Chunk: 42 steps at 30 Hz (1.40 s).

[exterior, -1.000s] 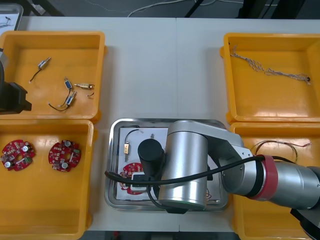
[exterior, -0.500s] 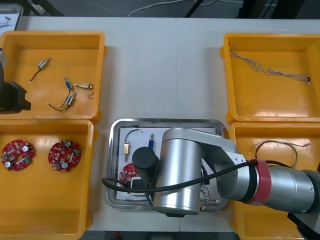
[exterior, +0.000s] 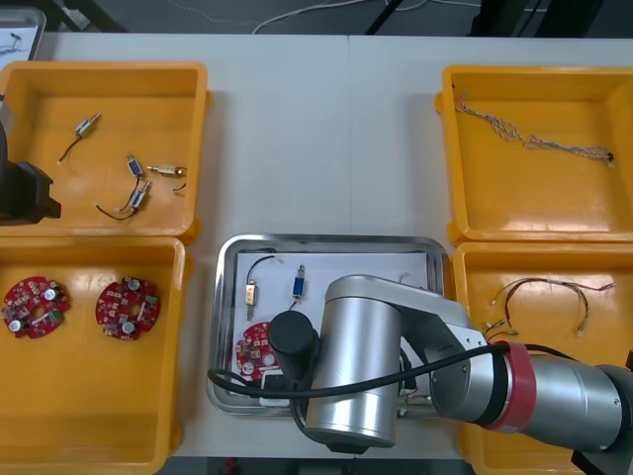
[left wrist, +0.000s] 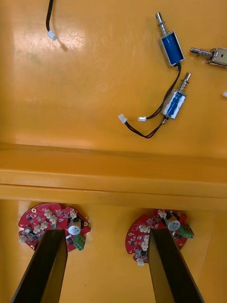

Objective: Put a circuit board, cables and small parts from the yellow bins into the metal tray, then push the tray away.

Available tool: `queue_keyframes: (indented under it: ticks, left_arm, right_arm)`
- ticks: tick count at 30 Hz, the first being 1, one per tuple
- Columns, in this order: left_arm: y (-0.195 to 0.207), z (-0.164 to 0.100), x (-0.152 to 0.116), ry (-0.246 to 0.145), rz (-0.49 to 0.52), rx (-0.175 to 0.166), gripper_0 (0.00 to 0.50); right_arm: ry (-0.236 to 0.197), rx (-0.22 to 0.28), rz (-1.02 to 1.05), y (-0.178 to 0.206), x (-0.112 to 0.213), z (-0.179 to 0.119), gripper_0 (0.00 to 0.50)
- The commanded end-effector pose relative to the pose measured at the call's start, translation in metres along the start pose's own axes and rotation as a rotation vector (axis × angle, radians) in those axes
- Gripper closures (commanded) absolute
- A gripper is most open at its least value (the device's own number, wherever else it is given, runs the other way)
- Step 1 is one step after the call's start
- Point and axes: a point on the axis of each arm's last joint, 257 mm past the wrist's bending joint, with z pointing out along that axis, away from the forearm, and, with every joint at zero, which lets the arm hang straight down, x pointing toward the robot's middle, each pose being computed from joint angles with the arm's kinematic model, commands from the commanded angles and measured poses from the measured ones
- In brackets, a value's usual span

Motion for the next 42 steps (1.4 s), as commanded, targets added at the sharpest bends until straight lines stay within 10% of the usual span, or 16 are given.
queue_keyframes:
  ticks: [1,42]
  left_arm:
    - [0.018,-0.016,-0.012,-0.05,0.107,-0.048,0.0]
    - [0.018,-0.016,-0.012,-0.05,0.107,-0.048,0.0]
  right_arm:
    - [-0.033,-0.02,-0.03,0.02,-0.014,0.003,0.0]
    - [-0.086,0.015,-0.025,0.021,-0.025,0.014,0.0]
